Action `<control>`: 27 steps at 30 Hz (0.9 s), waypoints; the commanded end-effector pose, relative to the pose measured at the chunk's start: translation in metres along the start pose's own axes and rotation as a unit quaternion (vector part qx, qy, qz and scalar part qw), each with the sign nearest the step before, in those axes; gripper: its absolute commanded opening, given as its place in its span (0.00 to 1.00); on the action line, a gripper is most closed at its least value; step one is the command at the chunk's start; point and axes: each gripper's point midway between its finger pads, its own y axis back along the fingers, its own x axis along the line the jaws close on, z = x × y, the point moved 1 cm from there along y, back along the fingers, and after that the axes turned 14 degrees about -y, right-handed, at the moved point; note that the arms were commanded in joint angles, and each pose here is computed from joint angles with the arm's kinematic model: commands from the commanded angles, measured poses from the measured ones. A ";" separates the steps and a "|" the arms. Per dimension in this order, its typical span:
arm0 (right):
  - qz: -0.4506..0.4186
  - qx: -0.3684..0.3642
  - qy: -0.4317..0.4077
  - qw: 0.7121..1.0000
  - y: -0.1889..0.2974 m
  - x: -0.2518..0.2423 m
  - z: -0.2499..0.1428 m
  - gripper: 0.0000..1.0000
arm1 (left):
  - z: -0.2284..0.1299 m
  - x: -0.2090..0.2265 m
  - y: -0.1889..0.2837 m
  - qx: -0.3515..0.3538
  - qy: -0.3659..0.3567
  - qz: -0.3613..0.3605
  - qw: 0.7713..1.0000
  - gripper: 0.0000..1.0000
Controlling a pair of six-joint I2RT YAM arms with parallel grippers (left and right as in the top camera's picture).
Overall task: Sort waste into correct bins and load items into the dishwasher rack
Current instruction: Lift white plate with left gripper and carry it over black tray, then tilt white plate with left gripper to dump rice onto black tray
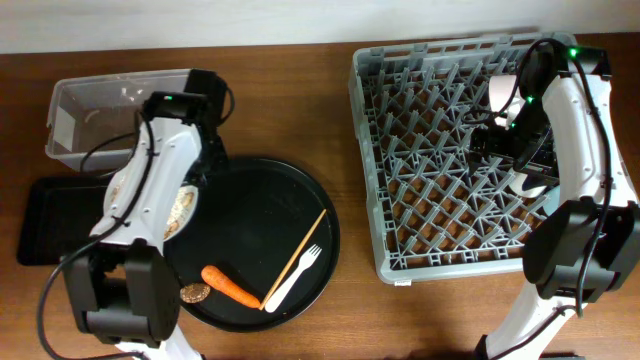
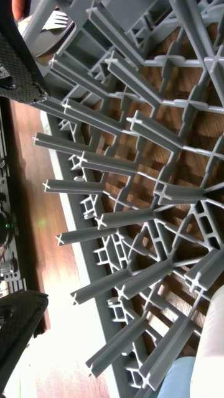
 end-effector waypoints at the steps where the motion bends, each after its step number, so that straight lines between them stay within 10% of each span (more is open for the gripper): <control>1: 0.000 -0.006 -0.001 1.000 0.005 -0.002 -0.004 0.99 | 0.011 0.024 0.010 -0.024 0.004 -0.004 1.000 0.00; 27: 0.000 -0.006 -0.001 1.000 0.005 -0.002 -0.004 0.99 | 0.032 0.085 0.002 -0.091 0.057 -0.311 0.944 0.00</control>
